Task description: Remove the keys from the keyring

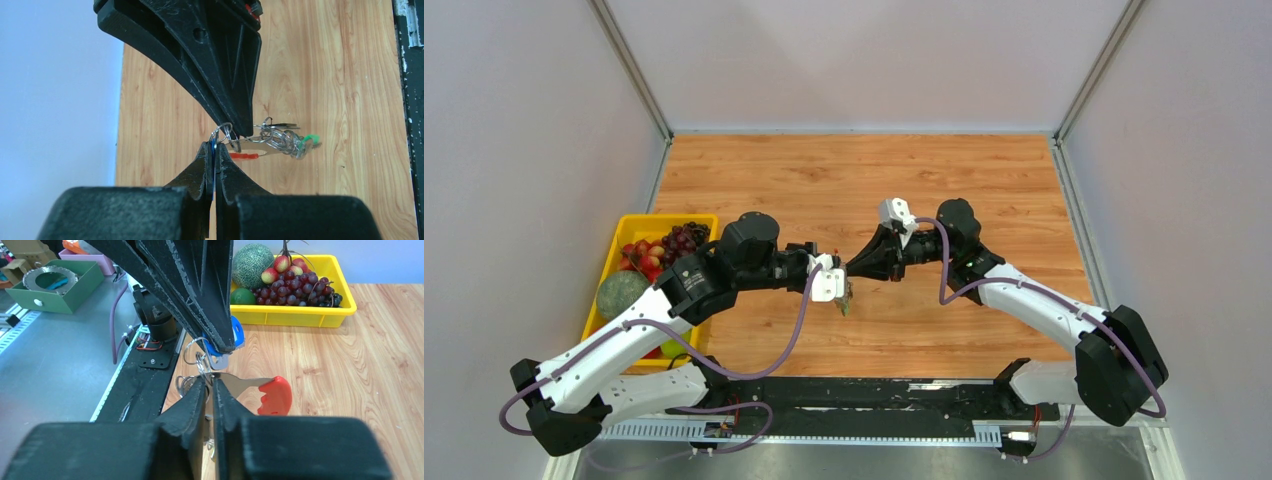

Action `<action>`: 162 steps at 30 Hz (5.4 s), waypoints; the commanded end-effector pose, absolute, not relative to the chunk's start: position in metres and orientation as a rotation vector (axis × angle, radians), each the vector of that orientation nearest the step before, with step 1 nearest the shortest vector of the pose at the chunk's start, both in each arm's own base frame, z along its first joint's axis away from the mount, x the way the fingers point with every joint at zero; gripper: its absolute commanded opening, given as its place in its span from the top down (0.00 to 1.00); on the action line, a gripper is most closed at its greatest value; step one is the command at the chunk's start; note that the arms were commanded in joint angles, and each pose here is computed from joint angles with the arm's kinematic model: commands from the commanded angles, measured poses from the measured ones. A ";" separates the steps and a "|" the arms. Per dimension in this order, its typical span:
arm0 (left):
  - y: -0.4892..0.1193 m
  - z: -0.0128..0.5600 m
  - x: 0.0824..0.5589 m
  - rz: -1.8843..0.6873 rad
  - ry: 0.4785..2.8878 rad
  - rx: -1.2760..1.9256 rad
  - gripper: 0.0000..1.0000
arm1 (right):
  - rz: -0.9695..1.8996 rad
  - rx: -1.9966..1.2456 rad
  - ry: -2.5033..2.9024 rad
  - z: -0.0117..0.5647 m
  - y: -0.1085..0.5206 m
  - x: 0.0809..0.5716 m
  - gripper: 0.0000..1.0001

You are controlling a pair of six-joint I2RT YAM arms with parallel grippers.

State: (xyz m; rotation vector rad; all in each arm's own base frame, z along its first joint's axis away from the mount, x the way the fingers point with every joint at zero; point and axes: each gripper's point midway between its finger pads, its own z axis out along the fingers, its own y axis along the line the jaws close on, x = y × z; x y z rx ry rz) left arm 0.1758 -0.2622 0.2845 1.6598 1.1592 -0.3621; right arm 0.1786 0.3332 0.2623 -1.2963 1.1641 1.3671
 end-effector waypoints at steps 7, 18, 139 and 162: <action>-0.267 0.303 0.176 -0.353 1.084 1.621 1.00 | 1.331 -1.276 1.069 0.291 0.330 0.173 1.00; -0.266 0.285 0.186 -0.295 1.163 1.651 1.00 | 1.281 -1.240 1.180 0.294 0.327 0.181 1.00; -0.263 0.297 0.178 -0.493 1.312 1.561 1.00 | 1.243 -1.327 1.137 0.291 0.330 0.180 0.60; -0.260 0.293 0.181 -0.458 1.332 1.543 1.00 | 1.229 -1.228 1.210 0.297 0.327 0.188 1.00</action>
